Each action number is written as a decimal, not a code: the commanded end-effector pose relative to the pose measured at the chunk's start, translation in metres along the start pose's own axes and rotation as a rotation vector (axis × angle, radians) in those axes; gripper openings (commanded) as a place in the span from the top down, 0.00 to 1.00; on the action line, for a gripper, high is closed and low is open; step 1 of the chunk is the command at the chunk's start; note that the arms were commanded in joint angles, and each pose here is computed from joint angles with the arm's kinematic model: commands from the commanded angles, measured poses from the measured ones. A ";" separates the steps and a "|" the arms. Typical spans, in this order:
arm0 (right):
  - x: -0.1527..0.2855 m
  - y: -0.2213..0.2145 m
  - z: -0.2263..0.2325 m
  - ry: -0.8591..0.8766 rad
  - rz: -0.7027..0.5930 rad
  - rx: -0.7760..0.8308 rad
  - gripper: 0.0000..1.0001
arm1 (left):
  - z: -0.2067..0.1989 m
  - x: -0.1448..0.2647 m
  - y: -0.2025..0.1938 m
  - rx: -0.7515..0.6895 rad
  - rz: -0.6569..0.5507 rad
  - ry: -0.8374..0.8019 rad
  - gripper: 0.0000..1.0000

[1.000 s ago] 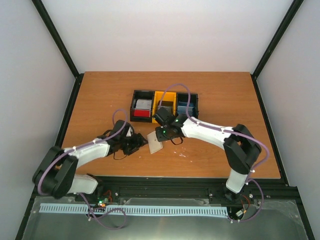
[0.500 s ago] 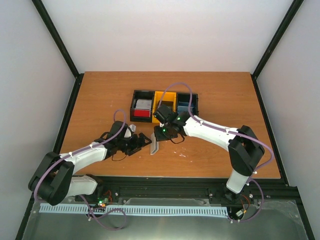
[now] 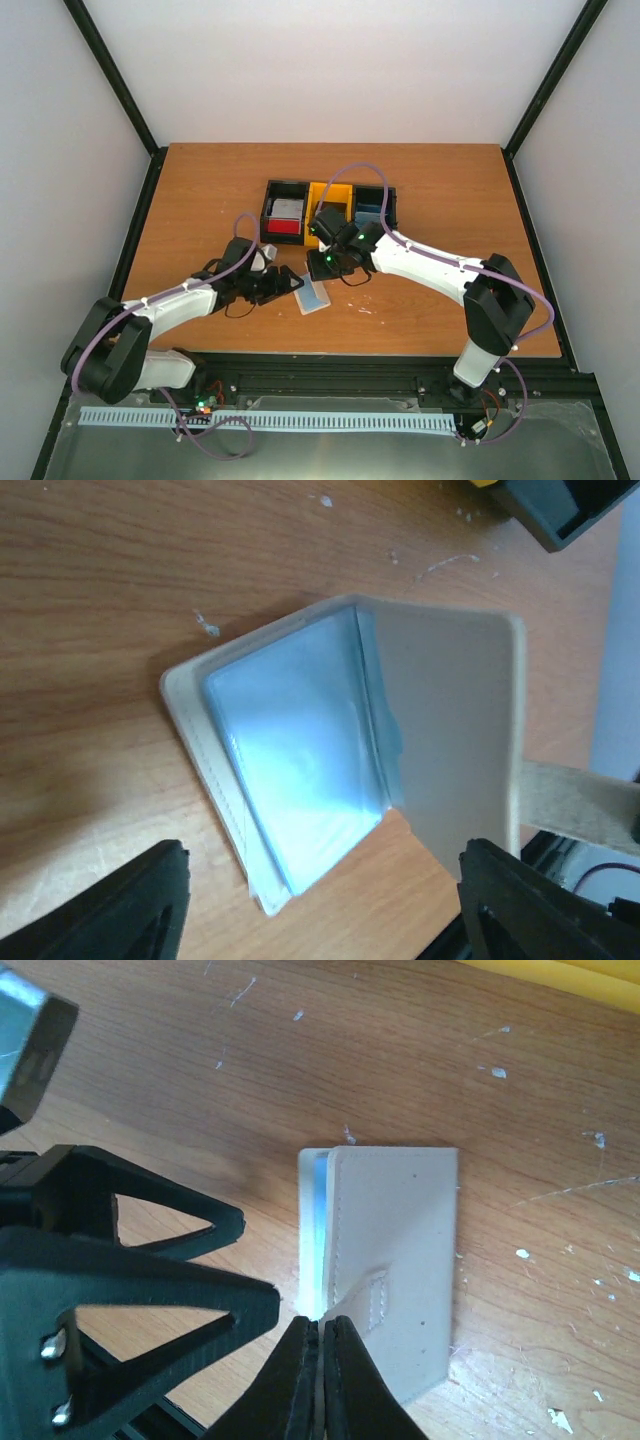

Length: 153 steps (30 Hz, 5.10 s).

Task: Put the credit cards into the card holder
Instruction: Open the card holder at the center of the board.

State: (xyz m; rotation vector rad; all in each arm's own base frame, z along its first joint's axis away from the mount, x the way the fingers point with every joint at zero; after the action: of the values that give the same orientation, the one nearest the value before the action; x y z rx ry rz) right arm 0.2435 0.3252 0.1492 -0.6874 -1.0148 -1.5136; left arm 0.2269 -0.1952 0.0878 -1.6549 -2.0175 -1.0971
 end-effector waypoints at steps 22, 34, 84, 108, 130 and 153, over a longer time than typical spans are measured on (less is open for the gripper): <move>0.012 0.034 -0.098 -0.664 -0.283 -0.015 0.54 | 0.025 -0.016 -0.001 0.040 0.079 0.130 0.44; 0.035 0.023 0.018 0.037 -0.129 0.115 0.74 | 0.031 -0.024 -0.005 0.101 0.124 0.149 0.49; -0.039 0.022 -0.068 -0.515 -0.275 0.139 0.78 | 0.069 -0.049 -0.030 0.171 0.305 0.293 0.46; -0.070 -0.038 -0.095 -0.261 0.181 -0.277 0.57 | 0.058 -0.019 -0.012 0.128 0.158 0.337 0.40; -0.084 -0.080 -0.078 -0.180 0.171 -0.996 0.55 | 0.014 0.018 -0.061 0.171 0.008 -0.098 0.09; -0.071 -0.065 -0.067 0.082 0.194 -0.768 0.59 | 0.024 -0.023 -0.017 0.108 0.020 -0.005 0.50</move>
State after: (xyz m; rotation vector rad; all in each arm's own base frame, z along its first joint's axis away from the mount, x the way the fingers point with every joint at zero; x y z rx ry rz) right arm 0.2087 0.3115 0.0529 -1.2387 -0.1868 -1.7989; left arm 0.2103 -0.1924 0.0527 -1.6279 -2.0321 -0.8882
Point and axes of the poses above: each gripper's point midway between its finger pads, its own x axis back along the fingers, its own z axis along the line the jaws close on, y = z × x, the point moved 3 cm from there along x, back along the fingers, and after that the axes turned 14 degrees about -x, right-handed, at the moved point
